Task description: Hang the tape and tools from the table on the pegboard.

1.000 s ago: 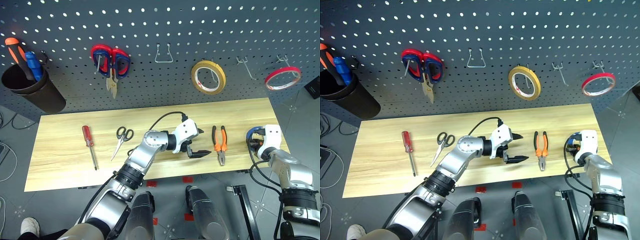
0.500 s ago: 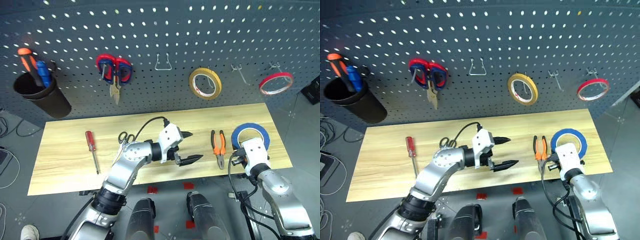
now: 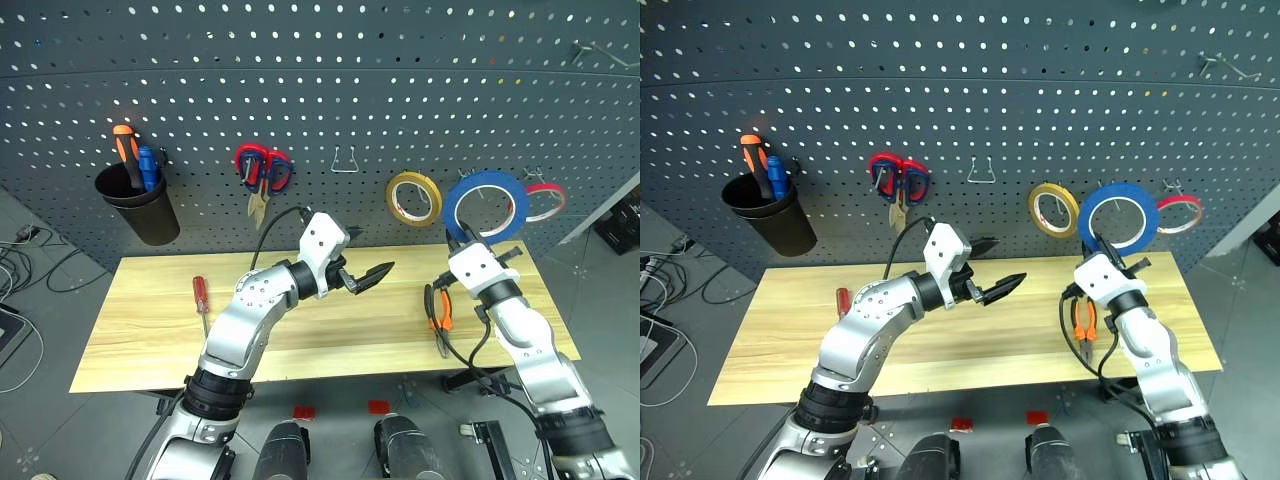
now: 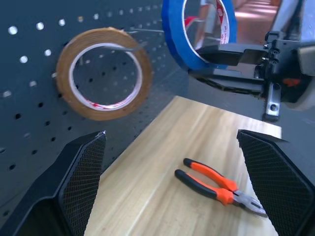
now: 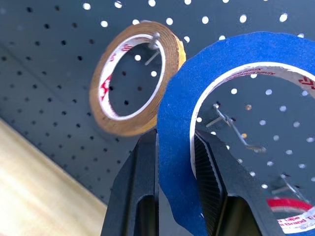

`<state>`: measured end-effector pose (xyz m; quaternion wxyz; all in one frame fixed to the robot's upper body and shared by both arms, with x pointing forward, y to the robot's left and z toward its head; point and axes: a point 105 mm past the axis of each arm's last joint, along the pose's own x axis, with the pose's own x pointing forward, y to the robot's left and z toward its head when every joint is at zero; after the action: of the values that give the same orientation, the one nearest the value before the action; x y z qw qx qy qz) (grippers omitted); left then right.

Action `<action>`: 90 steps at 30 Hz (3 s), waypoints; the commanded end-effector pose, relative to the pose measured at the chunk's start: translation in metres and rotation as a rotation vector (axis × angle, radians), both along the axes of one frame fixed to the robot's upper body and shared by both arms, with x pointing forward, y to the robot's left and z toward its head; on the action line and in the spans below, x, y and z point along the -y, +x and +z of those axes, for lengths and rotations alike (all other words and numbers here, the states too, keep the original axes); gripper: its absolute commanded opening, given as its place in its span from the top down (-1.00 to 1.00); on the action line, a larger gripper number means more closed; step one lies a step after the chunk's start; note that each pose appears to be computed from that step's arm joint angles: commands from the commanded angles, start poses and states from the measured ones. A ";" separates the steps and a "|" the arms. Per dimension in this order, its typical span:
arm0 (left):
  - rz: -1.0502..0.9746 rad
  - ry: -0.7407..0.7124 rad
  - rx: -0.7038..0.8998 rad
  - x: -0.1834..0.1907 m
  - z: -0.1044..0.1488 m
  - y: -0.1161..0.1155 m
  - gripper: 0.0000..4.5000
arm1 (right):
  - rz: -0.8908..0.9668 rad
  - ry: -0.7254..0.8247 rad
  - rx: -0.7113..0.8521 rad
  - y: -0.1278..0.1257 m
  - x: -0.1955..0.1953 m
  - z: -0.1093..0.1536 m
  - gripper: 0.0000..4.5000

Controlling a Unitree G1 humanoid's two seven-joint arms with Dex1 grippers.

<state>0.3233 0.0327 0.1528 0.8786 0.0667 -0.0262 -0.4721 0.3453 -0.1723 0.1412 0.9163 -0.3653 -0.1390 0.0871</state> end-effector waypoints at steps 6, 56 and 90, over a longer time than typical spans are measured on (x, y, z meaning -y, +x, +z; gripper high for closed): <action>-0.018 -0.010 0.081 0.007 0.015 0.002 -1.00 | 0.017 0.136 -0.043 0.027 0.026 0.011 0.69; -0.100 0.274 -0.042 -0.053 -0.065 -0.025 -1.00 | -0.510 0.788 -0.953 -0.006 0.039 -0.087 -0.99; -0.079 0.253 -0.055 -0.051 -0.067 -0.027 -1.00 | -0.151 0.354 -0.949 -0.010 0.007 -0.064 -0.99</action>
<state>0.3012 0.0846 0.0801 0.8465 0.1588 0.0684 -0.5036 0.3334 -0.1770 0.0741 0.9272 -0.1253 0.3155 0.1579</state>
